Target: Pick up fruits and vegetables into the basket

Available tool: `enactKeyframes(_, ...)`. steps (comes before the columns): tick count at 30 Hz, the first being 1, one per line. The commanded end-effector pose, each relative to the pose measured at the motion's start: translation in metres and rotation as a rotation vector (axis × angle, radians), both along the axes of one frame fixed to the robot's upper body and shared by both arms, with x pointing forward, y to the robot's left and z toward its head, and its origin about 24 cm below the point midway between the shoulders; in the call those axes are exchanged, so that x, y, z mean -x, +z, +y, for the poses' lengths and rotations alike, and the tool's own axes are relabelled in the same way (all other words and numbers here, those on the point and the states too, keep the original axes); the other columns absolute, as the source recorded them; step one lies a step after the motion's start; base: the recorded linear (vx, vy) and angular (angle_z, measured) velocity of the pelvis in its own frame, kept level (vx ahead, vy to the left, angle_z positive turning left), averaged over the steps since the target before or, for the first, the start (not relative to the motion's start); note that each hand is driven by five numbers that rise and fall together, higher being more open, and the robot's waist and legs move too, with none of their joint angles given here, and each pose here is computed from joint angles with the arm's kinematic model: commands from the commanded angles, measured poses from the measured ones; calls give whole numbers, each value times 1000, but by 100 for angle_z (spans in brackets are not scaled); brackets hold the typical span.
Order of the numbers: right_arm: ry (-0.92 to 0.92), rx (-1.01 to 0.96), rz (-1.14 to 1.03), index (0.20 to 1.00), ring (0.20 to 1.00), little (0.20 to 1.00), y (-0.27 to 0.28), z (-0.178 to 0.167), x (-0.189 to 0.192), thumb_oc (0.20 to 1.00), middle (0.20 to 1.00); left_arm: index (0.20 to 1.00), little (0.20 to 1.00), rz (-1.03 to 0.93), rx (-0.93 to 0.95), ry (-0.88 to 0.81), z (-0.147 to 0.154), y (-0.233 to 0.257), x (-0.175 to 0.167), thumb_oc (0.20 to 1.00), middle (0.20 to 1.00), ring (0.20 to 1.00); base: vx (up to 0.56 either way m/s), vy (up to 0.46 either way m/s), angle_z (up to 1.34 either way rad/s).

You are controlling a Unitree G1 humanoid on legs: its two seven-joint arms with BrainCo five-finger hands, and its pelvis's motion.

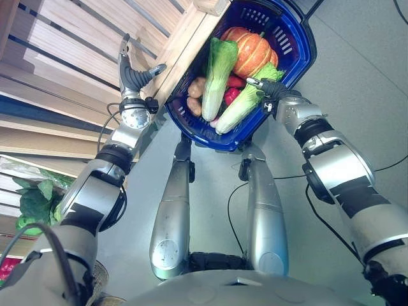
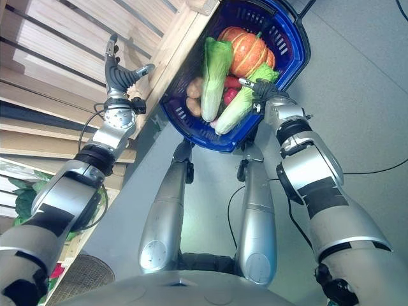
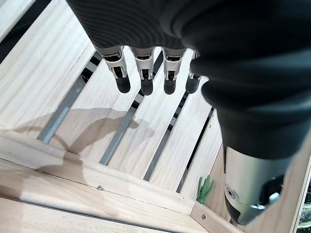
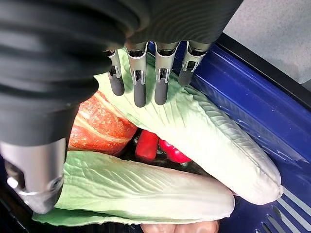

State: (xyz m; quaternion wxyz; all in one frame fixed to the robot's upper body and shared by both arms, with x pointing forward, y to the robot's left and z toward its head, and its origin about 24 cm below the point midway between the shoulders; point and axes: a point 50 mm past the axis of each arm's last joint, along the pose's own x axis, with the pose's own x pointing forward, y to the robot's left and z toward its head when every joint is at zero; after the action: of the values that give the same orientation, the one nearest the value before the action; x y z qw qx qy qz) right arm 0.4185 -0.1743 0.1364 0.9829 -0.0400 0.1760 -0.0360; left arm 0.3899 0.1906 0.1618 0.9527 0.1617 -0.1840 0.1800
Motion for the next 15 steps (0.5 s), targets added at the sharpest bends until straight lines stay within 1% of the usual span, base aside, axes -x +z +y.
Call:
enactKeyframes(1, -65, 53, 5, 1000, 1000, 1000, 4, -23, 1, 1000, 1000, 1000, 1000, -56, 65, -9, -9, 4, 1, 1000, 1000, 1000, 0, 0, 0)
enactKeyframes(5, -73, 72, -19, 1000, 1000, 1000, 4, -25, 1, 1000, 1000, 1000, 1000, -44, 45, -12, -8, 2, 2, 1000, 1000, 1000, -7, 9, 0)
enactKeyframes(9, -77, 102, -88, 1000, 1000, 1000, 4, -26, 2, 1000, 1000, 1000, 1000, 16, 2, 0, 1, -12, 5, 1000, 1000, 1000, -27, 42, 0)
enactKeyframes(15, -46, 96, -222, 1000, 1000, 1000, -3, -33, 7, 1000, 1000, 1000, 1000, 155, -60, 18, 29, -48, 18, 1000, 1000, 1000, -21, 44, -4)
